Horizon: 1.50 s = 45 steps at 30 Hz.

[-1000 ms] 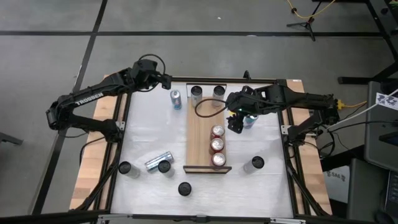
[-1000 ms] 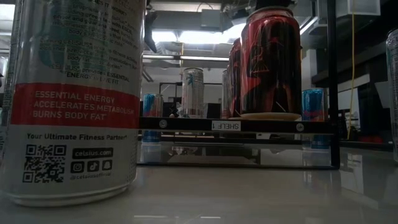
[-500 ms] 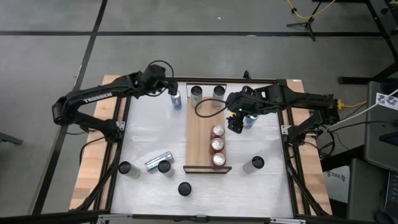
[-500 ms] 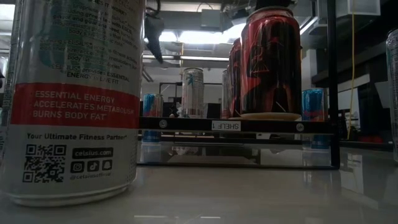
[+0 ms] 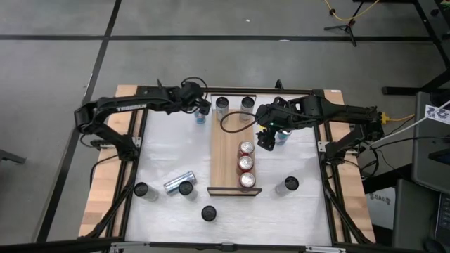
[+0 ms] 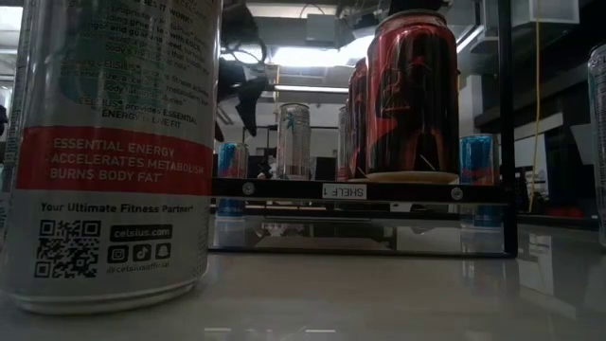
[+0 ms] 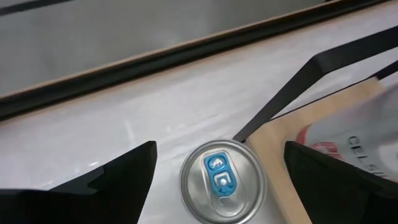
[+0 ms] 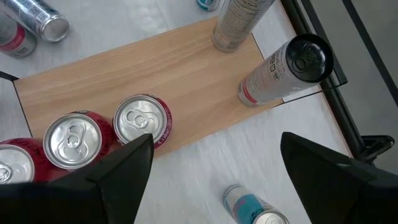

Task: Place canned beverage on shelf
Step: Put the blue soda can on the shelf

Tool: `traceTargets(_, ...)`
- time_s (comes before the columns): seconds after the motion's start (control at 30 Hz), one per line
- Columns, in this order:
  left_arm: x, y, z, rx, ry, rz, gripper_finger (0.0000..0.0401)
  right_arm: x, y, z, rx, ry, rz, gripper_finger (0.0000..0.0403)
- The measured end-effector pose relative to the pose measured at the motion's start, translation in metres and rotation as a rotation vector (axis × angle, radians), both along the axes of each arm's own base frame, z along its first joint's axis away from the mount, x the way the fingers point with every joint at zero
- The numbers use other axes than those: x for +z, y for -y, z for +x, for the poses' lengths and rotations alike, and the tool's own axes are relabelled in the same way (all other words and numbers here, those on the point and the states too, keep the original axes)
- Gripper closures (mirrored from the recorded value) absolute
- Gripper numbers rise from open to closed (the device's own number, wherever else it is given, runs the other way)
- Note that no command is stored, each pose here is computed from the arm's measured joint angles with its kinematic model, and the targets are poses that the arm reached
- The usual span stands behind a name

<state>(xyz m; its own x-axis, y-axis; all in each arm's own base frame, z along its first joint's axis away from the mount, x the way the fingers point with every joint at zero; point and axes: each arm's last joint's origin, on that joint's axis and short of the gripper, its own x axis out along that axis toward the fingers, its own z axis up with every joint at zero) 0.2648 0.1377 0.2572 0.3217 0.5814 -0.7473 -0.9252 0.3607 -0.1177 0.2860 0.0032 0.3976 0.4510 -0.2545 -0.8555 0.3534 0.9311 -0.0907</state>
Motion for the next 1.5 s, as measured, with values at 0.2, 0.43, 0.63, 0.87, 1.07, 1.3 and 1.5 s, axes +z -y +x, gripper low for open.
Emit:
traceTargets(0.2,-0.006,-0.001,0.002,0.007,-0.016,-0.014,0.0056,0.000,0.000,0.000,0.000,0.000,0.000,0.0059)
traceTargets(0.43,-0.009,0.008,0.001,0.009,-0.061,-0.035,0.0056,0.000,0.000,0.000,0.002,-0.001,-0.001,0.0059)
traceTargets(0.63,-0.008,0.013,0.003,0.029,-0.060,-0.014,0.0056,0.000,0.000,0.000,0.003,-0.001,-0.002,0.0059)
traceTargets(0.87,-0.016,0.012,0.008,0.046,-0.073,-0.020,0.0056,0.000,0.000,0.000,0.003,-0.001,-0.002,0.0059)
traceTargets(1.07,-0.034,0.009,0.016,0.041,-0.130,-0.050,0.0056,0.000,0.000,0.000,0.003,-0.001,-0.002,0.0059)
traceTargets(1.3,-0.041,0.008,0.019,0.044,-0.151,-0.054,0.0056,0.000,0.000,0.000,0.003,-0.001,-0.002,0.0059)
traceTargets(1.5,-0.041,0.008,0.018,0.052,-0.156,-0.042,0.0071,0.000,0.000,0.000,0.003,-0.002,-0.002,0.0059)
